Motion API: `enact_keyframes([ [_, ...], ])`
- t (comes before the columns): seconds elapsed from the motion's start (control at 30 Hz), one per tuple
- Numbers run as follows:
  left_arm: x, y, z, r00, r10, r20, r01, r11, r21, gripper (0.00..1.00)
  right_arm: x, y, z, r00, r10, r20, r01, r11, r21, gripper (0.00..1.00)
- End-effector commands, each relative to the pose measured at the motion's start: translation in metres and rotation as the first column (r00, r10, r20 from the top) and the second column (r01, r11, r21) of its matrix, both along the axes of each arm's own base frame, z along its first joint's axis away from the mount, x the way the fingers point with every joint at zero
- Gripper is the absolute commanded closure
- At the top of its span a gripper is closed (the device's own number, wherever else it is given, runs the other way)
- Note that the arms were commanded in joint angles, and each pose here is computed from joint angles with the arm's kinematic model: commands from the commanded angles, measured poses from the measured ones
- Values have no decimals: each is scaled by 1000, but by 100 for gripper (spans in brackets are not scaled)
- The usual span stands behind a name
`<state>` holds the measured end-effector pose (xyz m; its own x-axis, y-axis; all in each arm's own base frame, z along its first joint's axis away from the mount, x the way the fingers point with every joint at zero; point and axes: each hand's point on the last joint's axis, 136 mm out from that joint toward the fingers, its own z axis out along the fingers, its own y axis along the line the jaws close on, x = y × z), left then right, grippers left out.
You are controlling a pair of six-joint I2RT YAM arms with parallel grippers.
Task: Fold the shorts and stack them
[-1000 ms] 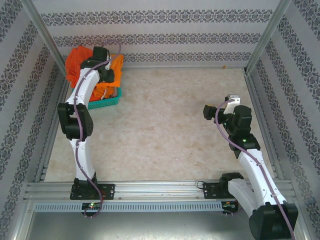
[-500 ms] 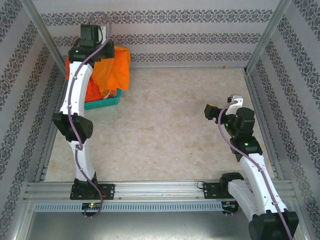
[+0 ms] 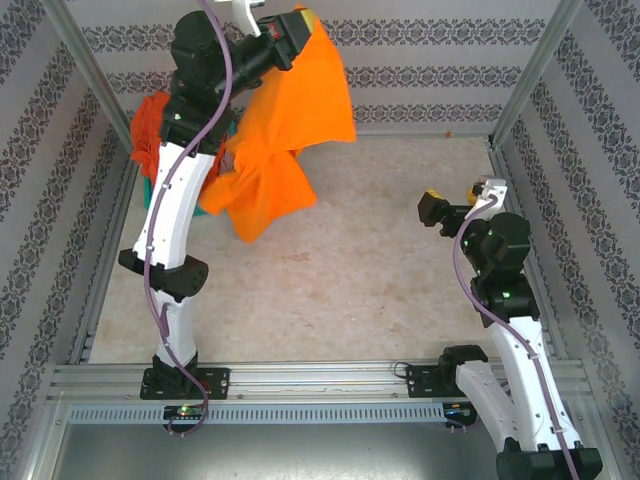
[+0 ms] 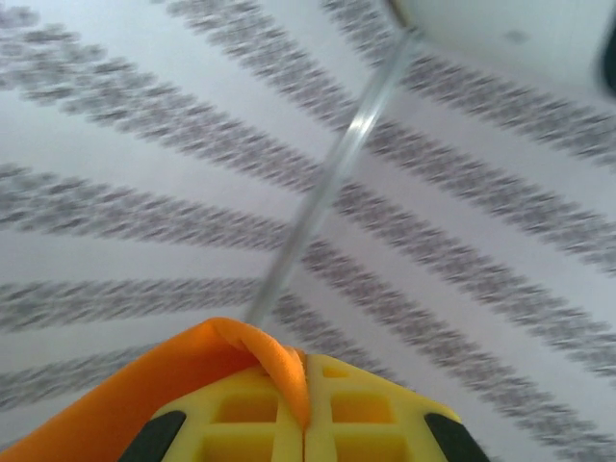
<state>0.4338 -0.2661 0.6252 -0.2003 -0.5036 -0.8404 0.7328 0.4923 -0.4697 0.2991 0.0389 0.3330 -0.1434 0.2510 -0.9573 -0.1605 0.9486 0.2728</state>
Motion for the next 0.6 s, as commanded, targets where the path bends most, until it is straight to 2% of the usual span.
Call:
enact_keyframes([
  [0.0,-32,-25,44,982,-147,120,167,970,-177,100,-8,-1,28,998,-12,61,10,999,34,2],
  [0.13,-16,-41,27,981,-171,87,185,964,-190,100,-8,1,32,998,-2,64,-1,999,47,2],
  [0.27,19,-47,-14,985,-169,28,171,980,-101,100,-1,6,15,1000,21,12,-22,999,44,2],
  [0.4,68,-20,-64,980,-178,-94,173,983,-52,99,6,9,-6,998,42,-53,-39,998,44,2],
  [0.5,105,15,-121,965,-103,-243,114,993,35,91,12,10,-29,991,43,-128,-38,998,46,2],
  [0.53,113,28,-141,962,-46,-270,77,991,106,86,15,11,-38,987,44,-158,-37,998,50,2],
  [0.57,117,38,-160,958,23,-287,34,981,192,75,19,12,-48,980,48,-192,-39,998,52,2],
])
